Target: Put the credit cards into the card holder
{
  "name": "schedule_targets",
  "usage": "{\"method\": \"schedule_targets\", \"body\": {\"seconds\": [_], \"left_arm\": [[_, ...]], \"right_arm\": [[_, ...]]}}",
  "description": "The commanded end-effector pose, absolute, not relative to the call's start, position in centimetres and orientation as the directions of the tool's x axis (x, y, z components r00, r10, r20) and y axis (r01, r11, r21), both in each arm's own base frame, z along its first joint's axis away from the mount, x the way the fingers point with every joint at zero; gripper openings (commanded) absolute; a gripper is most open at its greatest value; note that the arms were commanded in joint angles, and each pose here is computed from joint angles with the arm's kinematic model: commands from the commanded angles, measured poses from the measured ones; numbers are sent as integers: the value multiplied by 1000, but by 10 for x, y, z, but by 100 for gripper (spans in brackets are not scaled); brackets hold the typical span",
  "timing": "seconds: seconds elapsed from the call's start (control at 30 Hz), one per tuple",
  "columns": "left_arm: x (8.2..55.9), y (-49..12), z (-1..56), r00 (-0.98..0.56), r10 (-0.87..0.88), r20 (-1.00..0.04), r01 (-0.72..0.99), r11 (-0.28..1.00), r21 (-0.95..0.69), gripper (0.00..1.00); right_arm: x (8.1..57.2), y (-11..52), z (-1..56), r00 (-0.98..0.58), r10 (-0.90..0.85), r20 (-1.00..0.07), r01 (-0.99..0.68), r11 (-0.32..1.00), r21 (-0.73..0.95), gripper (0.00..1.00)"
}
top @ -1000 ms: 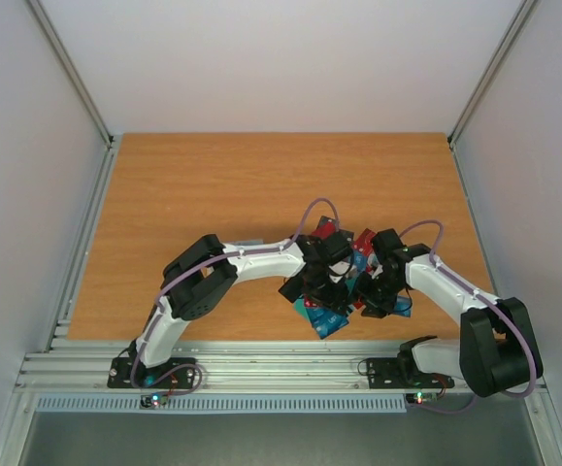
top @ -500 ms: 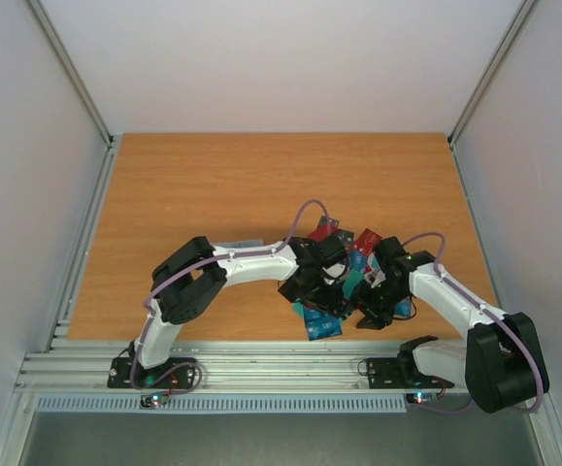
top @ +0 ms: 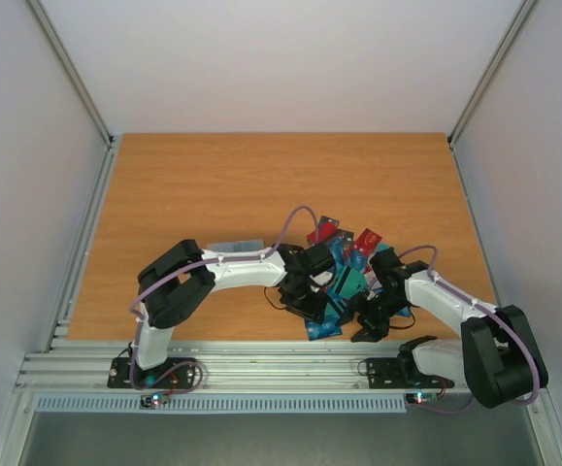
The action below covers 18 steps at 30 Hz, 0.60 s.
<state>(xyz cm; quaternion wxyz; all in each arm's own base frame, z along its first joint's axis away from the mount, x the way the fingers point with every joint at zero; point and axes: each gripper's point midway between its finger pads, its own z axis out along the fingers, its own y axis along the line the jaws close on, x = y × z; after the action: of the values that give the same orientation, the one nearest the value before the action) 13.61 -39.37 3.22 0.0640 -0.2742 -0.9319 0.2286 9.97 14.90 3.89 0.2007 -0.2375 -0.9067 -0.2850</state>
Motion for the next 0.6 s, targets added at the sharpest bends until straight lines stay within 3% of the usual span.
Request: {"method": "schedule_targets", "body": {"seconds": [0.0,0.57], "left_arm": [[134,-395,22,-841,541,-7,480,740,-471,43],[107,-410,27,-820,571,30,458,687,-565,43]], "right_arm": [[100,157,38,-803,295,517,552,696,459,56],[101,161,22,-801,289,525,557,681,476,57]]}}
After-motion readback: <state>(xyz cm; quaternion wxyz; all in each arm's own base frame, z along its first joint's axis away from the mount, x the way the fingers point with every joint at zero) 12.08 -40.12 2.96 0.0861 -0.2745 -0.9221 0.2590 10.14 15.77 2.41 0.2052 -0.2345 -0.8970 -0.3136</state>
